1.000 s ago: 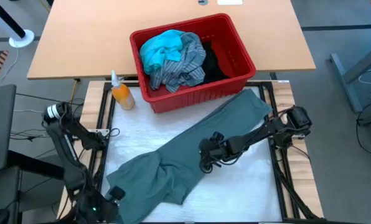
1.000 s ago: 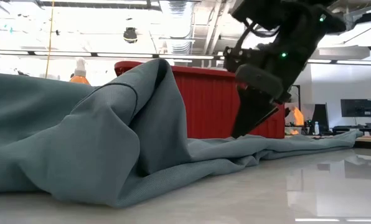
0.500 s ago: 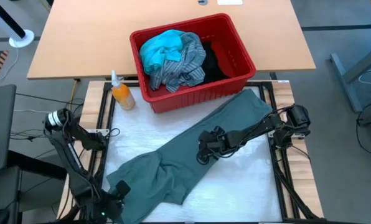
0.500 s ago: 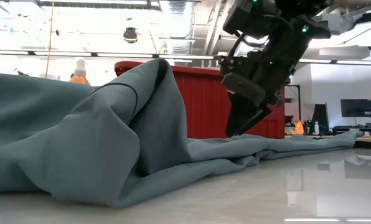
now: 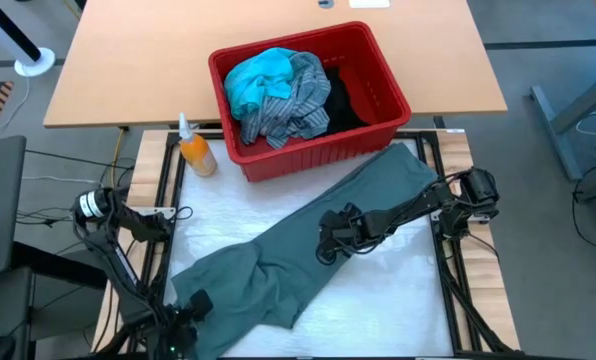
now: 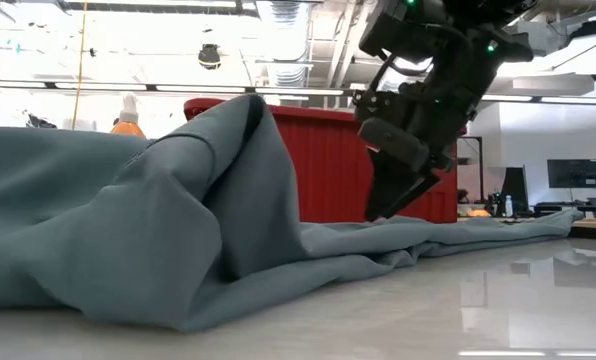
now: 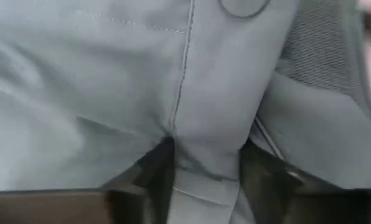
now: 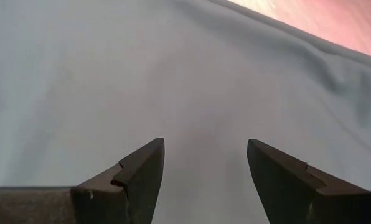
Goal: Fold Laundry from Bin
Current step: Fold the dark blue pants
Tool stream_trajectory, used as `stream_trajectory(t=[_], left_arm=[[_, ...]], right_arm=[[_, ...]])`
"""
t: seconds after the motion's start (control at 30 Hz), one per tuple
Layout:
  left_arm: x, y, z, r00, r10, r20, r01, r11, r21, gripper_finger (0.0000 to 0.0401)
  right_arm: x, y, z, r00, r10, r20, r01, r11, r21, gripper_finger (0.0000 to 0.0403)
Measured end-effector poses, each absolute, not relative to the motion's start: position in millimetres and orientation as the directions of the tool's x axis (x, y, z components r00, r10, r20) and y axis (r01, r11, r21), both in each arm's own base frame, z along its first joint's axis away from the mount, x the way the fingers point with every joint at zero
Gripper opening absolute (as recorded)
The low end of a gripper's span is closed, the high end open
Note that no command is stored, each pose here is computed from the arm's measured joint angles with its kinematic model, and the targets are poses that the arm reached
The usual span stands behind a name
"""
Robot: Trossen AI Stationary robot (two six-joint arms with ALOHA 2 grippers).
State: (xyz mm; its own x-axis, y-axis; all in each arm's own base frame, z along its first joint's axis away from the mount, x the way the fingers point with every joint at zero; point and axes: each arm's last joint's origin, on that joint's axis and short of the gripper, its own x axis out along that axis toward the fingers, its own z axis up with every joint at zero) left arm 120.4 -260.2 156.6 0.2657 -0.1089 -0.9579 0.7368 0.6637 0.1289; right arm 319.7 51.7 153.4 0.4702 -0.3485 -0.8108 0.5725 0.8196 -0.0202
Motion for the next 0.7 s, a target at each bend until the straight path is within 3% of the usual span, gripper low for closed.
stream_trajectory(t=[0.17, 0.5, 0.7], left_arm=[[118.8, -255.6, 149.7, 0.272, -0.110, -0.956, 0.690, 0.714, 0.114, 0.0020], [124.1, -226.0, 186.1, 0.464, -0.002, -0.886, 0.476, 0.843, 0.248, 0.0003], [116.0, -204.7, 227.8, 0.535, -0.108, -0.838, 0.418, 0.895, 0.152, 0.0002]], right_arm=[[315.5, 50.3, 151.6, 0.428, -0.359, -0.829, 0.583, 0.811, -0.050, 0.0258], [303.2, 25.0, 146.9, 0.256, -0.430, -0.865, 0.741, 0.662, -0.110, 0.0258], [302.5, 9.5, 146.6, 0.220, -0.445, -0.868, 0.808, 0.581, -0.093, 0.0258]])
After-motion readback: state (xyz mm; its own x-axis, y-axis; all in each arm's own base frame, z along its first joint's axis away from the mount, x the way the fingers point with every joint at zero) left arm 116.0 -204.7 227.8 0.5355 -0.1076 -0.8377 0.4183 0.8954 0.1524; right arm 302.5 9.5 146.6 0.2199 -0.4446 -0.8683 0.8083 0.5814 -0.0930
